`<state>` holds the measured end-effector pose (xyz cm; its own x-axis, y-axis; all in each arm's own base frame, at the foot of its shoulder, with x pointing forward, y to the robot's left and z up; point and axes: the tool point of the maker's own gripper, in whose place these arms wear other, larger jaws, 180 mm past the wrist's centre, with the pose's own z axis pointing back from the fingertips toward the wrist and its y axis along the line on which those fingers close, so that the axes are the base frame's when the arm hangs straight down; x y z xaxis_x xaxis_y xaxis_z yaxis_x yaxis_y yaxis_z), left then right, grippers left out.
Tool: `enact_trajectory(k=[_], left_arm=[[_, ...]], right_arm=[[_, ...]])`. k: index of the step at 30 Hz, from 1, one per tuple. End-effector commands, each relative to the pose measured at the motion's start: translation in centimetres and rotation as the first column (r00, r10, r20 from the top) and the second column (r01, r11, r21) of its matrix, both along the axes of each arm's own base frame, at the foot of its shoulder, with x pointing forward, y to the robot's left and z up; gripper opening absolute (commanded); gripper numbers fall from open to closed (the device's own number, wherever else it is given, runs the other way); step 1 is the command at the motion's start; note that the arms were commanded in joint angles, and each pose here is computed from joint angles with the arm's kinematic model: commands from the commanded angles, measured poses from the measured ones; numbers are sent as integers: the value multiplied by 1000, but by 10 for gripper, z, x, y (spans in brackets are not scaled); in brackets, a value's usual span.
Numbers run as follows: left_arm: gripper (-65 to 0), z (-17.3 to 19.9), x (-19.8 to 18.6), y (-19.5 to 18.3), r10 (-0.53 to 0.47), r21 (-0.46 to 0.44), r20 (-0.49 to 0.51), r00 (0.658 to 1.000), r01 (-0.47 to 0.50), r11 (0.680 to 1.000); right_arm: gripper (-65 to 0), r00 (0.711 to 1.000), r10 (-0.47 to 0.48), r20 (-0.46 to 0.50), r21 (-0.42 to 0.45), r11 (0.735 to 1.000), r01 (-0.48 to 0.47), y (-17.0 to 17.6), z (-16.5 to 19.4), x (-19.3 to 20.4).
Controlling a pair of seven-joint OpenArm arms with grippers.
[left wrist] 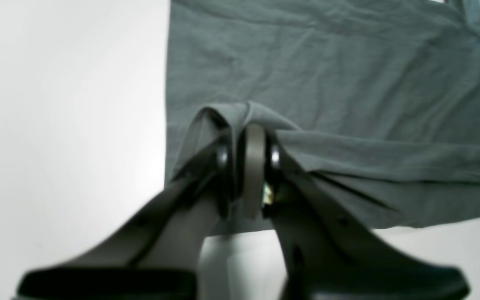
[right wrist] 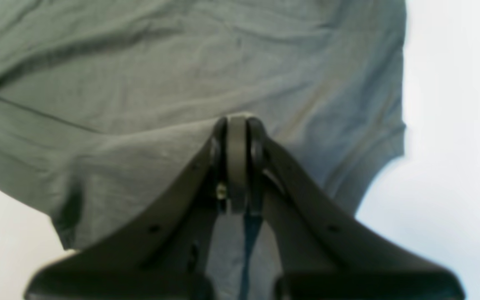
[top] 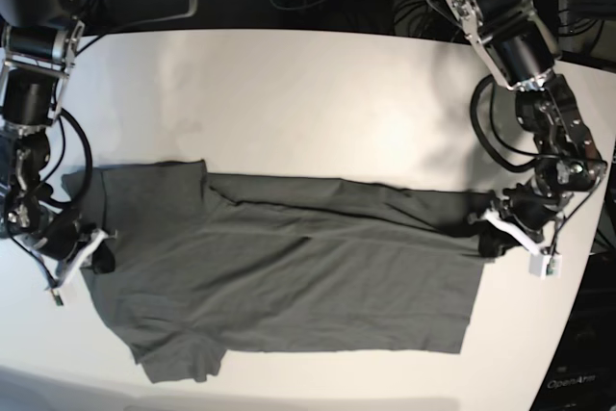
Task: Fold the T-shirt properly
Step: 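Lower both grippers, laying the folded edge flat across the shirt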
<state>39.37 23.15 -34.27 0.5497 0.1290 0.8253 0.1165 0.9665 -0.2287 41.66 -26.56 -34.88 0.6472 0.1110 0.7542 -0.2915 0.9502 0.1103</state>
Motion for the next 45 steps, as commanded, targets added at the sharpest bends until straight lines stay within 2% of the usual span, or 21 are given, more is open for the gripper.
enact_trajectory(k=[1, 16, 25, 29, 38, 41, 45], left_arm=[[-632, 24, 13, 6, 9, 3, 78, 997, -9, 1000], [-632, 34, 18, 14, 15, 14, 98, 995, -17, 1000], [-632, 16, 16, 12, 13, -10, 54, 998, -13, 1000], [-632, 23, 20, 13, 29, -22, 111, 993, -27, 999], [-632, 25, 22, 13, 30, -22, 122, 992, -28, 999], [-632, 25, 22, 13, 31, -23, 124, 992, -28, 999], [-632, 13, 21, 12, 41, -53, 105, 994, -36, 998]], right_arm=[[-641, 998, 6, 67, -2, 1000, -6, -9, 24, 13], [-641, 997, -12, 76, -26, 1000, 14, -26, 34, 17], [-641, 997, -2, 74, -80, 997, 8, -23, 30, 22], [-641, 997, 4, 72, -107, 994, 4, -21, 26, 23], [-641, 997, 11, 72, -91, 996, -5, -12, 23, 24], [-641, 995, 10, 103, -79, 997, -2, -11, 26, 26], [-641, 994, 37, 105, -85, 996, -28, -3, 23, 26]])
